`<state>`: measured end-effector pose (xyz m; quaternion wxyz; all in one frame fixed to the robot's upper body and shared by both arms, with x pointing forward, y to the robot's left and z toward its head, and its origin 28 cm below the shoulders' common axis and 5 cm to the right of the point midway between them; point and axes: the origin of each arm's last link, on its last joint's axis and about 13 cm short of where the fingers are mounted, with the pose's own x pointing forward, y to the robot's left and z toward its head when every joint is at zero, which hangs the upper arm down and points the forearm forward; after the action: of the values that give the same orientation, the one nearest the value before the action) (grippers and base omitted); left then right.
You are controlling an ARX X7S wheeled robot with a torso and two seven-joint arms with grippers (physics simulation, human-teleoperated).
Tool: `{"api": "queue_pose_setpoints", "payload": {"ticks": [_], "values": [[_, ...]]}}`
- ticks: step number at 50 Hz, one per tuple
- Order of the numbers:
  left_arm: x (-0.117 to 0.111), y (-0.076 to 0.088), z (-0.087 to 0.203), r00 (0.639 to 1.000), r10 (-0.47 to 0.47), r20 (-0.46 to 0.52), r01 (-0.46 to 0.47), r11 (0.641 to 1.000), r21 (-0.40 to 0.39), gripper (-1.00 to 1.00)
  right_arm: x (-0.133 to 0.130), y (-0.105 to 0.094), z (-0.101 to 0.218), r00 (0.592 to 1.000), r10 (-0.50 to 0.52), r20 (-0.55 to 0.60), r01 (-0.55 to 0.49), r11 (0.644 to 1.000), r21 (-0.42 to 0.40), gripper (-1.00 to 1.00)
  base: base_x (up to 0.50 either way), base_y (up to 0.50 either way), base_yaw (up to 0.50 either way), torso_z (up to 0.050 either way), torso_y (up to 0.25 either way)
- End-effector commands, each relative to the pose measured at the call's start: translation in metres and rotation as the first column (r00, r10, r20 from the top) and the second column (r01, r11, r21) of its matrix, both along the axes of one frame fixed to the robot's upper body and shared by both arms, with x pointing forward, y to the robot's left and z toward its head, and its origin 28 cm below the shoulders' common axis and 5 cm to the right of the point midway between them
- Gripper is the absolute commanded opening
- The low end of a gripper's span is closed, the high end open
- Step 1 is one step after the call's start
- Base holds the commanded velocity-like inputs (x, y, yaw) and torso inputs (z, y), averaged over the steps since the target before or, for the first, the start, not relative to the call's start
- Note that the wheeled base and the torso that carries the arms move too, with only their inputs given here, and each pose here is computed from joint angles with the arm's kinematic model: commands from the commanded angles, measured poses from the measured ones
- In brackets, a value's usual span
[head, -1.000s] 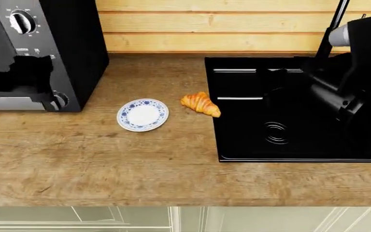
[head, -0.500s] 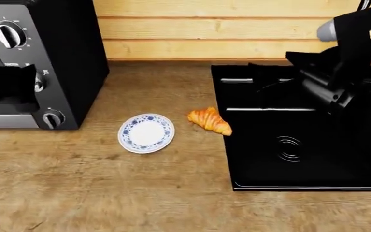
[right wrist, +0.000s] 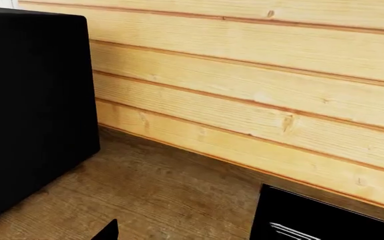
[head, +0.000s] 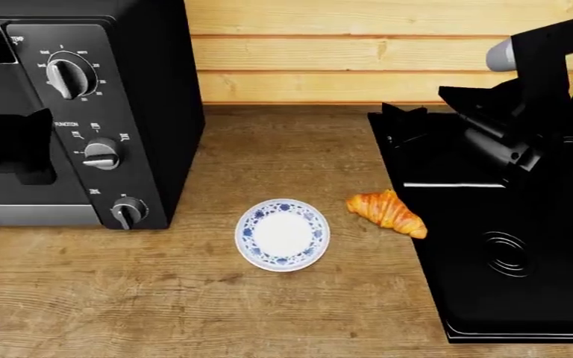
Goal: Place the pastries on the plates.
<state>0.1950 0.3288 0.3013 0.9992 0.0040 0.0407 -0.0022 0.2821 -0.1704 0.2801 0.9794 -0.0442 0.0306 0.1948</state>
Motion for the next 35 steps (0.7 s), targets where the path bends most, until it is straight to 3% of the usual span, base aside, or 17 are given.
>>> {"api": "queue_pose_setpoints", "payload": {"ticks": [1,19,32,35], "values": [[-0.002,-0.006,-0.003,1.0,-0.011,-0.002,0.011,1.0,0.004,1.0,-0.001,-0.001,-0.002,1.0,-0.004,-0.013,0.004,1.0,-0.001,1.0,0.0,0.03,0.0,0.0,0.0],[-0.004,-0.002,-0.003,1.0,-0.004,-0.006,0.004,1.0,0.008,1.0,0.011,-0.002,-0.022,0.99,-0.024,-0.137,0.03,0.999,0.04,1.0,0.0,0.0,0.0,0.0,0.0],[-0.007,-0.003,-0.002,1.0,-0.008,-0.015,0.008,1.0,0.014,1.0,0.042,0.004,-0.024,0.943,-0.025,-0.333,0.041,0.998,0.042,1.0,0.0,0.0,0.0,0.0,0.0],[-0.006,-0.003,-0.004,1.0,-0.007,-0.022,0.008,1.0,0.016,1.0,0.048,0.007,-0.024,0.923,0.0,-0.384,0.0,1.0,0.0,1.0,0.0,0.0,0.0,0.0,0.0]]}}
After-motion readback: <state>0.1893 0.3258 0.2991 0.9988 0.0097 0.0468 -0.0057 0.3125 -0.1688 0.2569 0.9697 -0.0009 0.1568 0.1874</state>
